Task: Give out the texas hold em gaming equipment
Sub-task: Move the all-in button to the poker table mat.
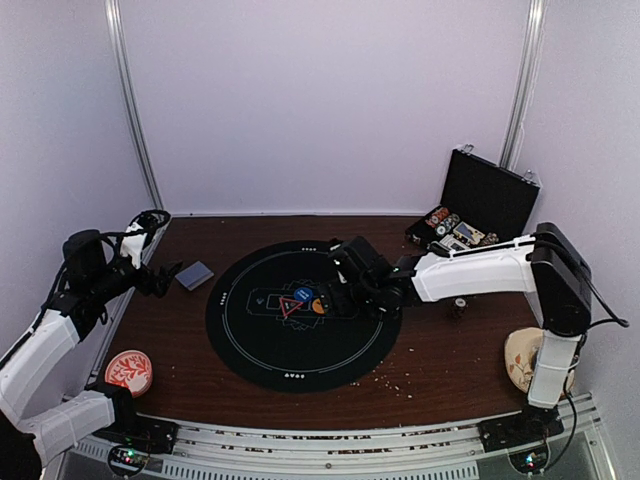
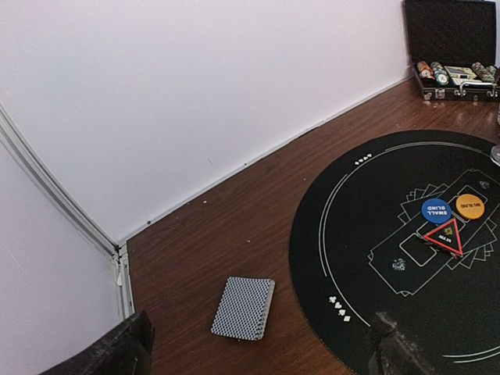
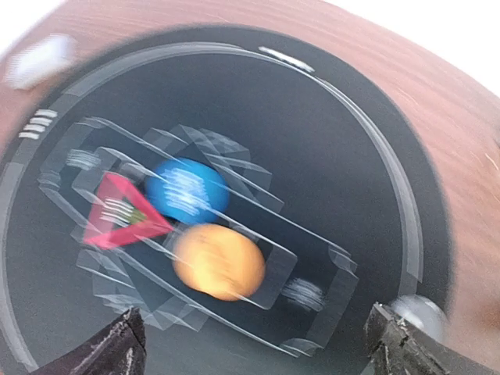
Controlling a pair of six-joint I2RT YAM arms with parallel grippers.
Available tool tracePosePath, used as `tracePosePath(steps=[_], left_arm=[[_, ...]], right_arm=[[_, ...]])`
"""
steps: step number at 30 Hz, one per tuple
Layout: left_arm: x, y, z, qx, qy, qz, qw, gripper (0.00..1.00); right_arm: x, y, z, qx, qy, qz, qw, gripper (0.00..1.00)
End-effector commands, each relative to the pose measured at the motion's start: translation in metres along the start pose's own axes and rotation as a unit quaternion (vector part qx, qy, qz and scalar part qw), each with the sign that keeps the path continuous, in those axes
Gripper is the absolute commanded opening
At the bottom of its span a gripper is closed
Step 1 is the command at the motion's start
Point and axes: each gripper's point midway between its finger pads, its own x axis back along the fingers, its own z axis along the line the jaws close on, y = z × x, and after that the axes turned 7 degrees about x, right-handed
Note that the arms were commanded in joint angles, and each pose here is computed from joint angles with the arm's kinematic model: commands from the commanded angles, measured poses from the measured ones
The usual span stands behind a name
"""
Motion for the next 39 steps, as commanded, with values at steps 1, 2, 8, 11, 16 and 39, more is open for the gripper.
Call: tracePosePath(steps=[1,2,8,11,16,39], left_arm=[[0.0,0.008,0.001,-0.009,0.005,-0.02,1.0,0.98],[0.0,0.008,0.001,-0.008,0.003,-0.019,1.0,0.98],[-0.001,0.007,0.0,-0.009,0.0,-0.019,1.0,0.98],[-0.001,0.007,-0.001,-0.009,-0.001,-0.019,1.0,0.98],[-0.001,0.006,0.0,-0.009,0.0,-0.018,1.0,0.98],[0.001,0.009,0.001,-0.011,0.005,-0.021,1.0,0.98]], right_arm=[[-0.013,0.016,0.053,0.041,0.073,0.012,0.996,1.0],[-0.018,0.022,0.061,0.04,0.084,0.011,0.996,1.0],[-0.044,0.036,0.088,0.04,0.105,0.02,0.993,1.0],[-0.055,0.033,0.096,0.037,0.113,0.022,0.993,1.0],[-0.064,0.025,0.105,0.041,0.127,0.026,0.991,1.0],[-0.102,-0.008,0.198,0.112,0.244,0.06,0.961,0.97]])
